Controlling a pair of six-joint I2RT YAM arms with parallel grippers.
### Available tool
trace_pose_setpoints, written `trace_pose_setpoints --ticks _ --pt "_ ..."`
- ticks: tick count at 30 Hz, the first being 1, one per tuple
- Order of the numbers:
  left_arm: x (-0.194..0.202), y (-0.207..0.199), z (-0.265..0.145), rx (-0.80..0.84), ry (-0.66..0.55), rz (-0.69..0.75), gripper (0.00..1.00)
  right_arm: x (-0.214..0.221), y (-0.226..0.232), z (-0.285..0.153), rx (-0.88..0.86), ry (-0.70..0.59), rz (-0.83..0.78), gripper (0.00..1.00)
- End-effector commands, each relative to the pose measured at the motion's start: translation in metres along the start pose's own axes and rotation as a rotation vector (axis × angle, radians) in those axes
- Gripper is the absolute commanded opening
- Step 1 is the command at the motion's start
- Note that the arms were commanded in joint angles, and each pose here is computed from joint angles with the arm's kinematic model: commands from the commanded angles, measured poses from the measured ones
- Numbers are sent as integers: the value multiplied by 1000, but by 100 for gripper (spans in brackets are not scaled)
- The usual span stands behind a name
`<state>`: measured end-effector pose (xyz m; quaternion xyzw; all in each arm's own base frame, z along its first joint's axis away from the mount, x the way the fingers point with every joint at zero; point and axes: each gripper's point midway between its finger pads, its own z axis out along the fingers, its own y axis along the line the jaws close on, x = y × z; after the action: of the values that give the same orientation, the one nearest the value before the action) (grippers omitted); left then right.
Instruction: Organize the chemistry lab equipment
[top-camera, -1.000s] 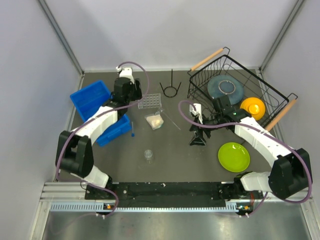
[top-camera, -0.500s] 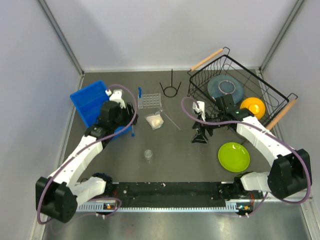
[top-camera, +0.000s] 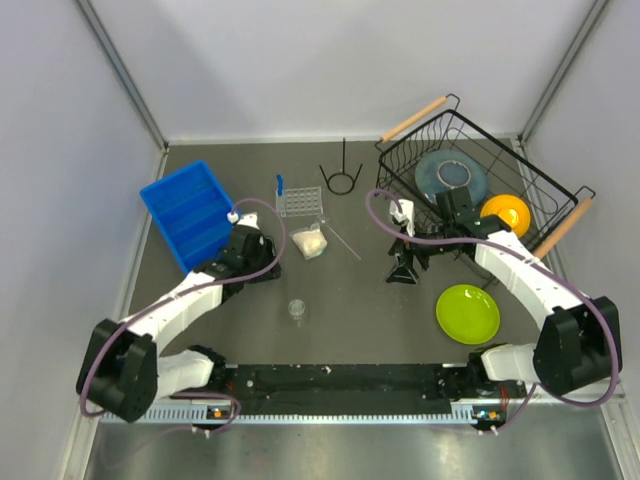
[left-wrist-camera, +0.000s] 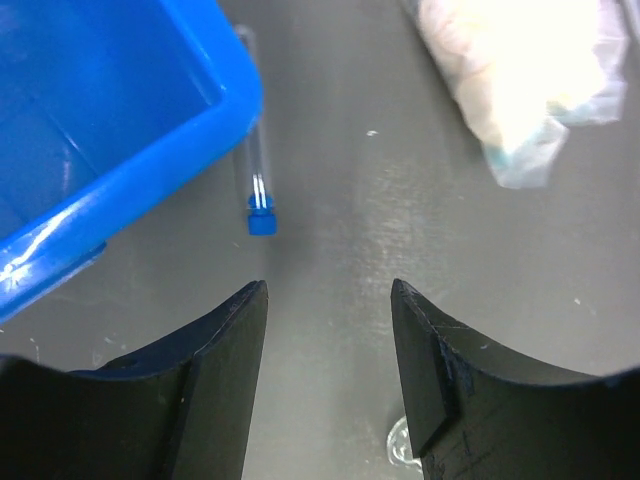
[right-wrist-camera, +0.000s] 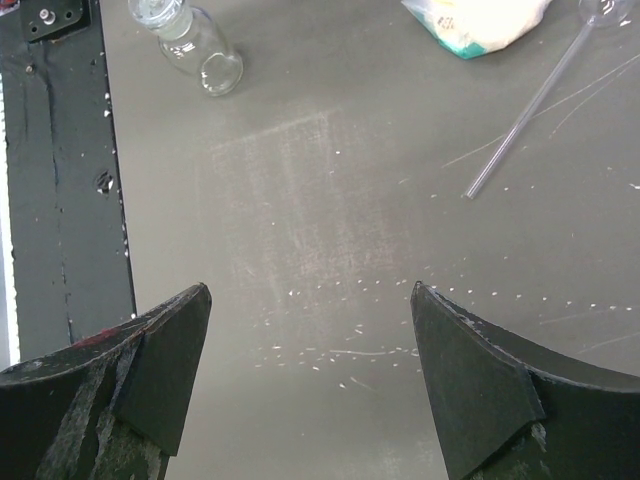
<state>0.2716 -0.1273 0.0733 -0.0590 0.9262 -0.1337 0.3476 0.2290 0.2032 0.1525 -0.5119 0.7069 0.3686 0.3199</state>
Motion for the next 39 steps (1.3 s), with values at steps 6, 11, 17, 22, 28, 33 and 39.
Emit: trace_pose_setpoints --ticks 6,11,17,22,28,33,39 --pt "-18 15 39 -137 -79 -59 58 -14 -6 -5 1 -39 -43 82" --pt "-11 24 57 -203 -36 -54 58 -12 -9 -6 9 -38 -36 82" --pt "-15 30 68 -259 -27 -31 54 -11 -10 -6 12 -32 -32 82" --pt "-17 30 72 -282 -8 -23 44 -11 -11 -7 18 -33 -35 82" --pt "-13 31 69 -280 4 -22 18 -10 -12 -8 24 -33 -29 82" --pt "-13 21 62 -212 7 -16 10 -10 -12 -10 24 -39 -30 82" --pt "-36 -12 25 -15 -73 45 9 -10 7 -9 -60 -78 -56 82"
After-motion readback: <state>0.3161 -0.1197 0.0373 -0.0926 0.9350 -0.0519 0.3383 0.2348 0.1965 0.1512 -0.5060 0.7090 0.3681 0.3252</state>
